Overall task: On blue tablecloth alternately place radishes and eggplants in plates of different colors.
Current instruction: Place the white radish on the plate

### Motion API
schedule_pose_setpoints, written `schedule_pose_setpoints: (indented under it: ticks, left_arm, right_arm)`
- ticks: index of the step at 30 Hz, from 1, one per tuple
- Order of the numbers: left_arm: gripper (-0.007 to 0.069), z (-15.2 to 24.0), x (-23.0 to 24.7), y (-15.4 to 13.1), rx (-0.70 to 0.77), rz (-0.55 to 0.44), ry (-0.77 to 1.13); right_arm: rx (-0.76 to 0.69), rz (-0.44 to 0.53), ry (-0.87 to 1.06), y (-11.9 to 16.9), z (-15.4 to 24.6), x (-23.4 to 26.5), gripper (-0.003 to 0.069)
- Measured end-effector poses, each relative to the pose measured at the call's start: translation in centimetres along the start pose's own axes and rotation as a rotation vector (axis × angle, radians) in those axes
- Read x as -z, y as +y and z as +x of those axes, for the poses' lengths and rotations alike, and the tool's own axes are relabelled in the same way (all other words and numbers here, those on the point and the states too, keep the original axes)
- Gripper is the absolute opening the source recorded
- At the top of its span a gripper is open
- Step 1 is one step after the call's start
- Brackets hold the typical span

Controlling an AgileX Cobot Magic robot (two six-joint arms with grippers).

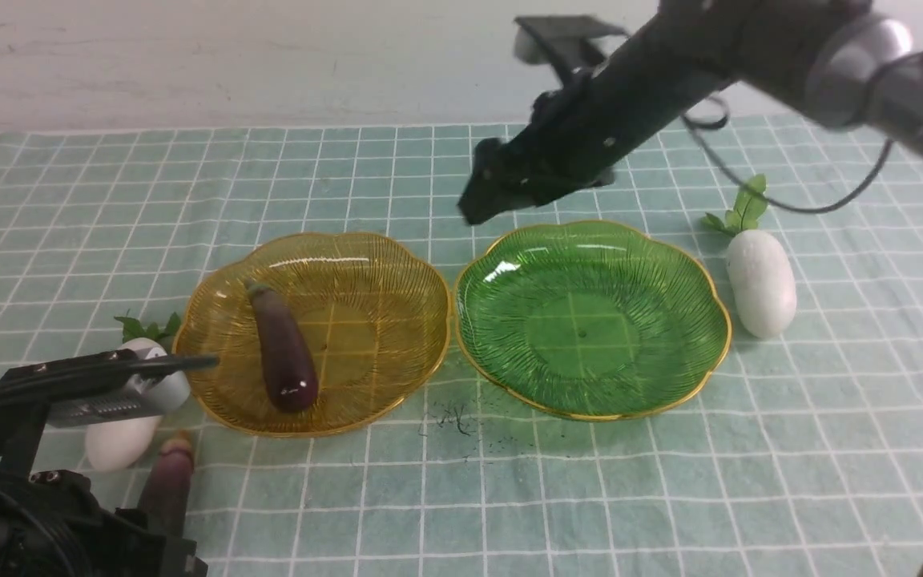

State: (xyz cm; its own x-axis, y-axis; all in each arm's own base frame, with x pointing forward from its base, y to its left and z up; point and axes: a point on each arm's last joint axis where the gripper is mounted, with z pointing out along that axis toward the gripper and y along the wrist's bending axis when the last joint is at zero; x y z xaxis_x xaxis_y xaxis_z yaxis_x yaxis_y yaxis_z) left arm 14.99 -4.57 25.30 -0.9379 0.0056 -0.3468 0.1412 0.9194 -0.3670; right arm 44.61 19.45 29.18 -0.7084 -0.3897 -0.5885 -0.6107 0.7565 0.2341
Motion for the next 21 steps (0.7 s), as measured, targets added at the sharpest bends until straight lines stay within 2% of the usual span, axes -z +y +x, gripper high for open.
schedule_pose_setpoints:
  ticks: [4,5,9,15,21]
  left_arm:
    - [0.0165,0.0,0.0,0.0,0.0,0.0,0.0]
    - [0.0165,0.0,0.0,0.0,0.0,0.0,0.0]
    - [0.0165,0.0,0.0,0.0,0.0,0.0,0.0]
    - [0.0165,0.0,0.0,0.0,0.0,0.0,0.0]
    - [0.0165,0.0,0.0,0.0,0.0,0.0,0.0]
  right_arm:
    - [-0.166,0.246,0.073,-6.1,1.1,3.3,0.0681]
    - [-0.171,0.266,0.079,-6.5,1.2,3.4,0.068]
    - [-0.375,0.444,0.135,-12.5,3.8,4.1,0.0677]
    - [-0.527,0.473,0.205,-17.3,7.0,1.7,0.067]
    - [-0.586,0.427,0.269,-18.8,9.0,-1.7,0.0651]
